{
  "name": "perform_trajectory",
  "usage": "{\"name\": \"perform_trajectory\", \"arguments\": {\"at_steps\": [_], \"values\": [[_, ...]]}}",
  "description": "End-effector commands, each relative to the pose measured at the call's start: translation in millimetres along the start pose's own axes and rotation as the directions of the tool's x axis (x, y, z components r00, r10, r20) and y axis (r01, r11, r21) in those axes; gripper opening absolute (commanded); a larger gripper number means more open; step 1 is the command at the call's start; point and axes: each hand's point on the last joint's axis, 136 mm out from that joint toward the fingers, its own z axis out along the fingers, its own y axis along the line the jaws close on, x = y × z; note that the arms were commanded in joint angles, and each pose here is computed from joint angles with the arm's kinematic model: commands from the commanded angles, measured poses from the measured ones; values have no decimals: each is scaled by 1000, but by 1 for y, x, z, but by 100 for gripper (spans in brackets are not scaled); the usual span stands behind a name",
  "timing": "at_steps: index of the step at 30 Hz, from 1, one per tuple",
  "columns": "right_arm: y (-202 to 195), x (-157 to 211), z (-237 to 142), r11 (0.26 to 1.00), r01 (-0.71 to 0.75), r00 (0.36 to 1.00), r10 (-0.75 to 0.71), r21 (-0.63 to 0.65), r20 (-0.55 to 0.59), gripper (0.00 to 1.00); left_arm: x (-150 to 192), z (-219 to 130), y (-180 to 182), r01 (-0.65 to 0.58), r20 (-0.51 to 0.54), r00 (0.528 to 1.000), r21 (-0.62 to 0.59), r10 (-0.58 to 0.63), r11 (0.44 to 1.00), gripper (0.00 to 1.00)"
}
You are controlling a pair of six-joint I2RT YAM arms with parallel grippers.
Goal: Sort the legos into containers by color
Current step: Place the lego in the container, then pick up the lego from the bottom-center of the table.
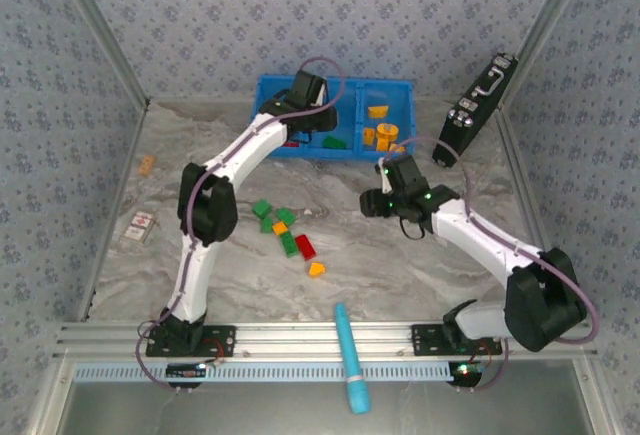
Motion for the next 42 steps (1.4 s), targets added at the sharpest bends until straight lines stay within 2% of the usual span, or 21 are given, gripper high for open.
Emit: {"name": "perform_trajectory", "arguments": {"at_steps": [1,7,11,16,19,25,29,33,39,42], "values": [[30,17,-3,995,9,1000,-8,-97,1,62,-18,15,-20,-13,36,999,57,11,998,23],[64,60,-8,980,85,994,-97,-178,-57,66,-8,50,-21,-13,-2,1000,58,14,998,30],[75,75,-12,974,81,993,-98,-210,-71,68,3,64,-16,-4,-27,1000,49,6,999,35],[86,80,-11,963,100,990,-121,-249,-71,71,8,66,-13,-12,-46,999,46,15,999,51],[95,78,-9,951,119,986,-146,-287,-74,73,1,55,-18,-32,-34,999,56,34,998,52],[113,88,2,934,127,976,-178,-334,-127,74,-38,-4,-38,-129,51,991,98,124,987,54],[130,99,9,925,147,963,-215,-350,-165,76,-68,-67,-44,-218,130,970,83,206,972,56],[146,106,16,920,156,950,-239,-360,-200,79,-85,-127,-39,-291,193,940,27,281,956,58],[154,118,29,921,260,908,-336,-290,-250,80,-83,-197,-14,-347,270,892,-108,363,932,64],[151,125,38,909,342,871,-401,-236,-283,80,-65,-215,11,-320,264,898,-162,353,933,66]]}}
